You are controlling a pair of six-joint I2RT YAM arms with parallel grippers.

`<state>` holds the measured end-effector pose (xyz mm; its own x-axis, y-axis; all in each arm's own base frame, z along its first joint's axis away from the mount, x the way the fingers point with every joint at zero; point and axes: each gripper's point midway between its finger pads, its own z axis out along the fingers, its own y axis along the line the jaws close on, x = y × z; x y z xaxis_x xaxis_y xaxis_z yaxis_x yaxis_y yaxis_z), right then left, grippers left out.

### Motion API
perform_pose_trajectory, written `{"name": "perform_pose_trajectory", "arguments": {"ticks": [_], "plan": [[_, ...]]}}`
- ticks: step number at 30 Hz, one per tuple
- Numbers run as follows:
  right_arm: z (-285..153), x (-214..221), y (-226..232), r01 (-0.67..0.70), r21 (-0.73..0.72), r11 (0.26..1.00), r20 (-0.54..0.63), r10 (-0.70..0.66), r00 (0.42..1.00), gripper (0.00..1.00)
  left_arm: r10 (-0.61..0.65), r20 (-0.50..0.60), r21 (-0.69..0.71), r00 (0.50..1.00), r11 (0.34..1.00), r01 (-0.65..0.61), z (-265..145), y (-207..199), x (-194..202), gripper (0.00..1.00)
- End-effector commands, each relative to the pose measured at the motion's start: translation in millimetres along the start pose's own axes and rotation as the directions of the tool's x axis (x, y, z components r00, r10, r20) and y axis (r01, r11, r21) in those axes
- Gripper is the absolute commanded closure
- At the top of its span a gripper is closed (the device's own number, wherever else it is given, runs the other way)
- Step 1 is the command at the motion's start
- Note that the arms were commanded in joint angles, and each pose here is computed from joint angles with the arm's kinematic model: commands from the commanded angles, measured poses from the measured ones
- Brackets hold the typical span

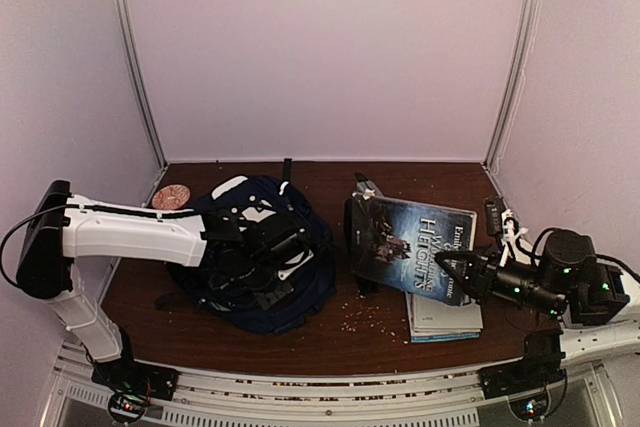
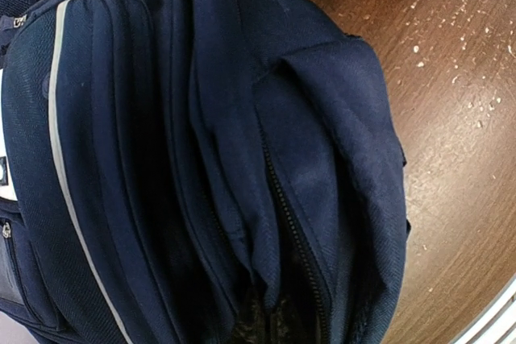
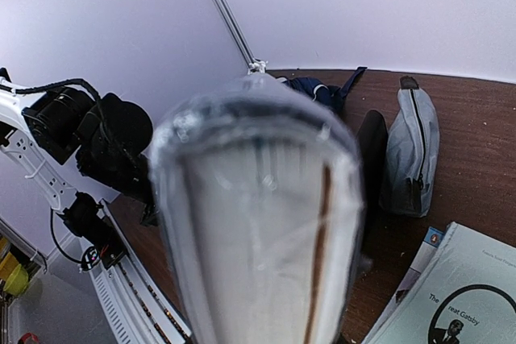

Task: Pack the student bag
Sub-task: Place the book in the student bag.

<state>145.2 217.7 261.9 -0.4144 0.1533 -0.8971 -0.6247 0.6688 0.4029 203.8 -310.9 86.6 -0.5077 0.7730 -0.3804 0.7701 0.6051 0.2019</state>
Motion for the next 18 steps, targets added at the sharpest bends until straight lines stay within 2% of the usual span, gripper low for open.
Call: {"name": "perform_pose_trajectory", "arguments": {"ticks": [1,5,10,16,18], "plan": [[-16,-53,19,-0.091,-0.095,0.991,0.175,0.107,0.979,1.0,-0.044,0.121,-0.047,0.992,0.998,0.05,-30,19,-24,1.0],[-12,-59,27,-0.117,-0.117,0.986,0.166,0.135,0.977,1.0,-0.147,0.263,-0.103,0.954,0.979,0.179,-81,60,-33,1.0],[1,-66,51,-0.173,-0.193,0.966,0.131,0.2,0.971,1.0,-0.24,0.455,-0.109,0.857,0.941,0.321,-146,102,-42,1.0],[30,-66,93,-0.351,-0.35,0.868,0.035,0.387,0.921,1.0,-0.259,0.597,-0.126,0.759,0.904,0.408,-198,129,-51,1.0],[46,-62,103,-0.398,-0.357,0.845,-0.001,0.426,0.905,1.0,-0.265,0.623,-0.122,0.736,0.896,0.426,-207,133,-56,1.0]]}}
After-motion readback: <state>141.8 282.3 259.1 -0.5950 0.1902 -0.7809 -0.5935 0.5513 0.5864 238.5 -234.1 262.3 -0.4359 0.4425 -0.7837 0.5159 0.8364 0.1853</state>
